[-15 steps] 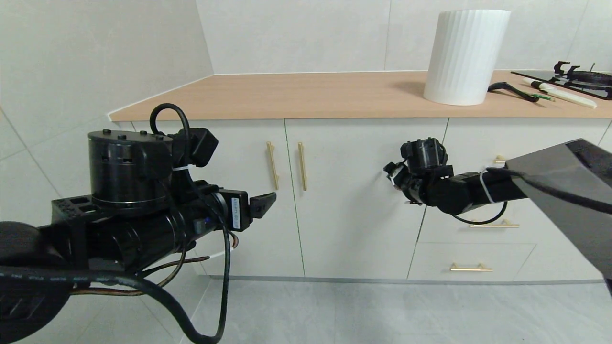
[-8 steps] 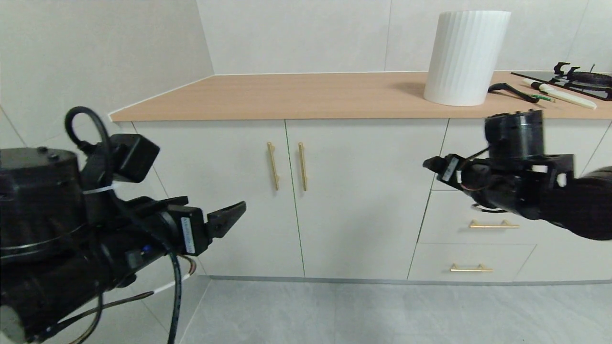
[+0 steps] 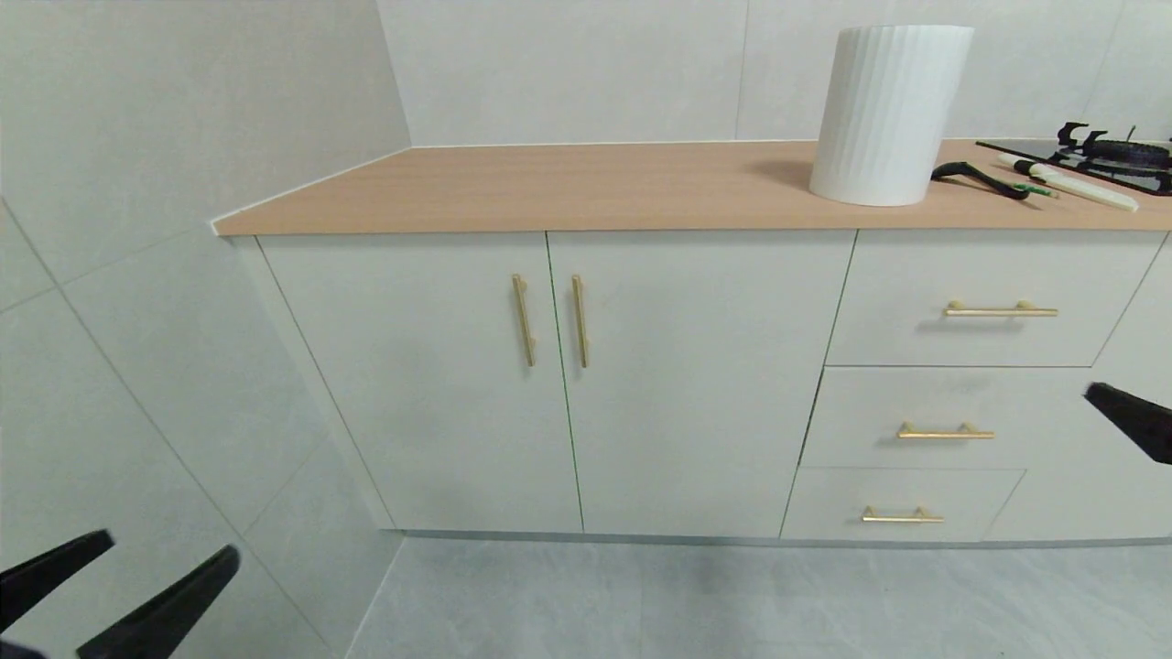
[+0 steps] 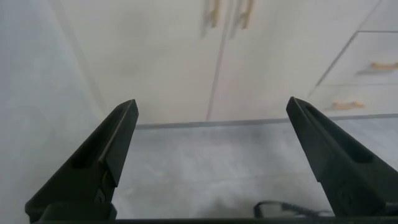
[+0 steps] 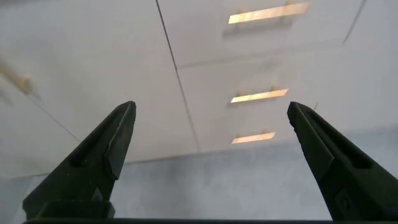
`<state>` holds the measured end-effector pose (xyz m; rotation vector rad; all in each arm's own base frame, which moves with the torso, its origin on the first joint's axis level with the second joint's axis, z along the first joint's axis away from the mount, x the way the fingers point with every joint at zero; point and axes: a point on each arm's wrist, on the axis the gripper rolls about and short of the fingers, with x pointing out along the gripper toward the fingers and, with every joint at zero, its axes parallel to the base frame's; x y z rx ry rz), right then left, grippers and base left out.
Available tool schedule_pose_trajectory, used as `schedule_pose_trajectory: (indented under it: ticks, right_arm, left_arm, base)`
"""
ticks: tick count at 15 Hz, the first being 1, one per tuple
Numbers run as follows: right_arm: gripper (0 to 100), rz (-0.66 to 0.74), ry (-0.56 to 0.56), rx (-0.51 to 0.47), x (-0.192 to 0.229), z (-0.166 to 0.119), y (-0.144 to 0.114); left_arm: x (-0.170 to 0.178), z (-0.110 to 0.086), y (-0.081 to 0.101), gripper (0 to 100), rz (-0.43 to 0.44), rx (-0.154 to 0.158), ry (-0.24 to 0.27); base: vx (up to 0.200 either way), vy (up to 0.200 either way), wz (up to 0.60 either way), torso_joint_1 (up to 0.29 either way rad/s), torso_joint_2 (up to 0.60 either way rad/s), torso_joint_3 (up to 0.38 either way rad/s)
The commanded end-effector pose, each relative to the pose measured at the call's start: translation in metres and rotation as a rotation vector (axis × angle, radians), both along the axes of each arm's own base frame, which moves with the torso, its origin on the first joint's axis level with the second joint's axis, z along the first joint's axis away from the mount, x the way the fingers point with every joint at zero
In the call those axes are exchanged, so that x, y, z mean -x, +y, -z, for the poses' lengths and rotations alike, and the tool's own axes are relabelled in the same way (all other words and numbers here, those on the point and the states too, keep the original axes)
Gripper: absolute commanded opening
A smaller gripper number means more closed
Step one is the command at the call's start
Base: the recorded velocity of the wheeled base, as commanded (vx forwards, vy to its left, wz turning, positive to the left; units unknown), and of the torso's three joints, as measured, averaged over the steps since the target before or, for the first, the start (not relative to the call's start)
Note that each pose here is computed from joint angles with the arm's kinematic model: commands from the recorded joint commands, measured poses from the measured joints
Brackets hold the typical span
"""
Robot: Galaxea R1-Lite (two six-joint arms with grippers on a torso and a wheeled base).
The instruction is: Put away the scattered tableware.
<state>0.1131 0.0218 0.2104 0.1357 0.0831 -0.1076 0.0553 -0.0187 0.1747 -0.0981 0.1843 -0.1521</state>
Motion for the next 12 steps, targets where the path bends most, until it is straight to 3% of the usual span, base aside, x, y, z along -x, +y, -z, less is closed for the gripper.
schedule_pose_trajectory:
  ticks: [1,3,5,7,8,11,12]
  right_arm:
    - [100,-0.003,-0.229,0.139,0.082,0.020,-0.022]
    - [100,0.071,-0.270,0.212,0.102,0.034,-0.027]
    - [100,0.122,-0.286,0.247,0.114,0.047,-0.029]
    - [100,0.160,-0.301,0.282,0.145,0.087,-0.028]
    - [100,0.172,-0.228,0.291,0.145,0.102,-0.028]
    - [100,0.212,-0.263,0.285,0.140,0.111,-0.028]
    - [100,0.211,-0.256,0.286,0.139,0.112,-0.028]
  left_arm:
    - [0.054,0.022,0.023,100,-0.066,-0.009,-0.124]
    - [0.074,0.034,0.026,100,-0.103,-0.029,-0.174]
    - [0.085,0.041,0.027,100,-0.124,-0.026,-0.214]
    - [0.087,0.044,0.030,100,-0.264,-0.006,-0.220]
    - [0.085,0.048,0.029,100,-0.296,-0.014,-0.214]
    - [0.078,0.061,0.029,100,-0.399,-0.015,-0.245]
    - [0.079,0.071,0.027,100,-0.471,-0.044,-0.255]
  base:
    - [0.000,0.000,0.00,0.000,0.00,0.000]
    - [0.000,0.000,0.00,0.000,0.00,0.000]
    - [0.000,0.000,0.00,0.000,0.00,0.000]
    - [0.000,0.000,0.00,0.000,0.00,0.000]
    - [0.000,0.000,0.00,0.000,0.00,0.000]
    - [0.000,0.000,0.00,0.000,0.00,0.000]
    - [0.000,0.000,0.00,0.000,0.00,0.000]
